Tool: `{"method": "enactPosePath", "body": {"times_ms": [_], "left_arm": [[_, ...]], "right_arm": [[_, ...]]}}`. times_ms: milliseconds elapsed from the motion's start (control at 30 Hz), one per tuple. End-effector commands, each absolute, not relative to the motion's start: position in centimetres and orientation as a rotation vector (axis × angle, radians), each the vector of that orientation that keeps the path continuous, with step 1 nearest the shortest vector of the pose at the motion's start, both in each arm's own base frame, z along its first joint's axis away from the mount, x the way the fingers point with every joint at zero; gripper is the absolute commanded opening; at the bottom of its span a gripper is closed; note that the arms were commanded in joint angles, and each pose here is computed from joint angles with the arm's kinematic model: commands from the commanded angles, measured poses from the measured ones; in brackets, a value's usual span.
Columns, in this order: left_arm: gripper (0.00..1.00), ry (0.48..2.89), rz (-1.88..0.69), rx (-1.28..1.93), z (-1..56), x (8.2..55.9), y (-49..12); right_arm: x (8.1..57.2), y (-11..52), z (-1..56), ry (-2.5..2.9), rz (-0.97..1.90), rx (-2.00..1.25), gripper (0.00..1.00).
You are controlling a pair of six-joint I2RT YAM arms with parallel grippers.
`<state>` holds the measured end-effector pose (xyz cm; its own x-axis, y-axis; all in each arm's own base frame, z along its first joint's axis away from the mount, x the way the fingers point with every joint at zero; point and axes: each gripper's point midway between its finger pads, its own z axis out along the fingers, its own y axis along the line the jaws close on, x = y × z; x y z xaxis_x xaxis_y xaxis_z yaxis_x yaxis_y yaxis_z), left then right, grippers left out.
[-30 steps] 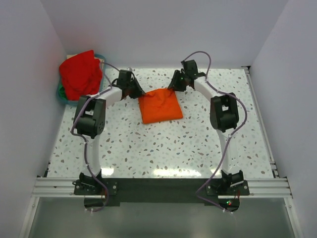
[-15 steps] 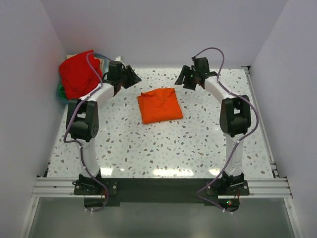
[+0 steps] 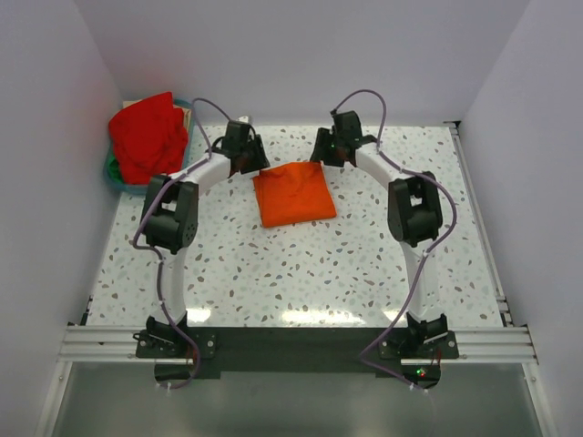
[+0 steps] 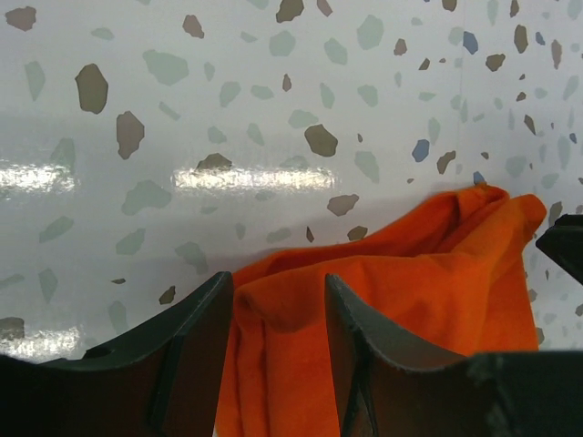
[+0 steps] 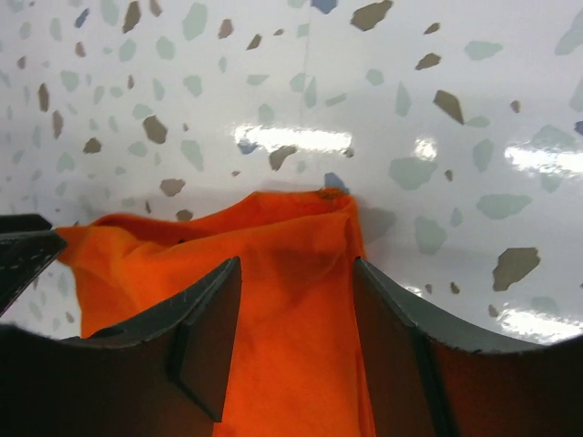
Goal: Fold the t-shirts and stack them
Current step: Fold the tshirt
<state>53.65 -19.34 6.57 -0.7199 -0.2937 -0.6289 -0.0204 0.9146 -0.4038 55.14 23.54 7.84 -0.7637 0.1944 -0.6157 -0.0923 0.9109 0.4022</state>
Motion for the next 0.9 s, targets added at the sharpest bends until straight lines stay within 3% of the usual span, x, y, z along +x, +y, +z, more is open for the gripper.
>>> {"method": "enactPosePath", "body": {"times_ms": [0,467,667,867], "left_arm": [[0.49,2.29,-0.404,-0.18,8.2,55.1,-18.6],[0.42,2.291,-0.468,-0.172,7.7,54.9,-20.3],[0.21,2.284,-0.484,-0.181,8.3,54.8,-20.5],[0.14,2.285,-0.473,-0.188,8.7,54.4,-20.2]], "right_arm": [[57.1,22.4,9.1,2.323,0.46,0.078,0.54],[58.0,23.0,7.5,2.345,0.481,0.106,0.39],[58.0,23.0,7.2,2.351,0.487,0.108,0.3],[57.9,23.0,7.7,2.347,0.491,0.109,0.23]]}}
